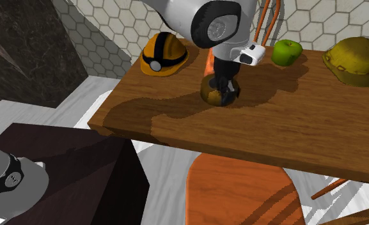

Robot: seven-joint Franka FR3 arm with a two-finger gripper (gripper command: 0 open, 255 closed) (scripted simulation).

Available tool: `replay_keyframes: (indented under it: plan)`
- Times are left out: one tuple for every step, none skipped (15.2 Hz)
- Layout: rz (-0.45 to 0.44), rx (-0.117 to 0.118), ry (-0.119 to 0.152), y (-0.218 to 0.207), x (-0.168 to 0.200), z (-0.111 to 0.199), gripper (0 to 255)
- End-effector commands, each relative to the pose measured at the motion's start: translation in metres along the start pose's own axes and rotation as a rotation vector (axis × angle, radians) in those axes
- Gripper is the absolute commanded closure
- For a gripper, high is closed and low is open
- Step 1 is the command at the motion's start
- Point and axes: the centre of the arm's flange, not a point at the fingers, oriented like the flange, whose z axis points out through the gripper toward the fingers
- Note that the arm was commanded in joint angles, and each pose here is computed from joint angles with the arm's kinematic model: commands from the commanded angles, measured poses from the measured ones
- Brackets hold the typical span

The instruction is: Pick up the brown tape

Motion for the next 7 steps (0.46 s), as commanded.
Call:
replay_keyframes:
  plan:
    - [0.000,0.000,0.000,0.000,0.001,-0.011,255]
    - [0.000,0.000,0.000,0.000,0.002,-0.017,255]
    - [0.000,0.000,0.000,0.000,0.002,-0.022,255]
    - [0.000,0.000,0.000,0.000,0.002,-0.027,255]
    - [0.000,0.000,0.000,0.000,0.002,-0.033,255]
    - [0.000,0.000,0.000,0.000,0.002,-0.033,255]
    - [0.000,0.000,0.000,0.000,0.002,-0.033,255]
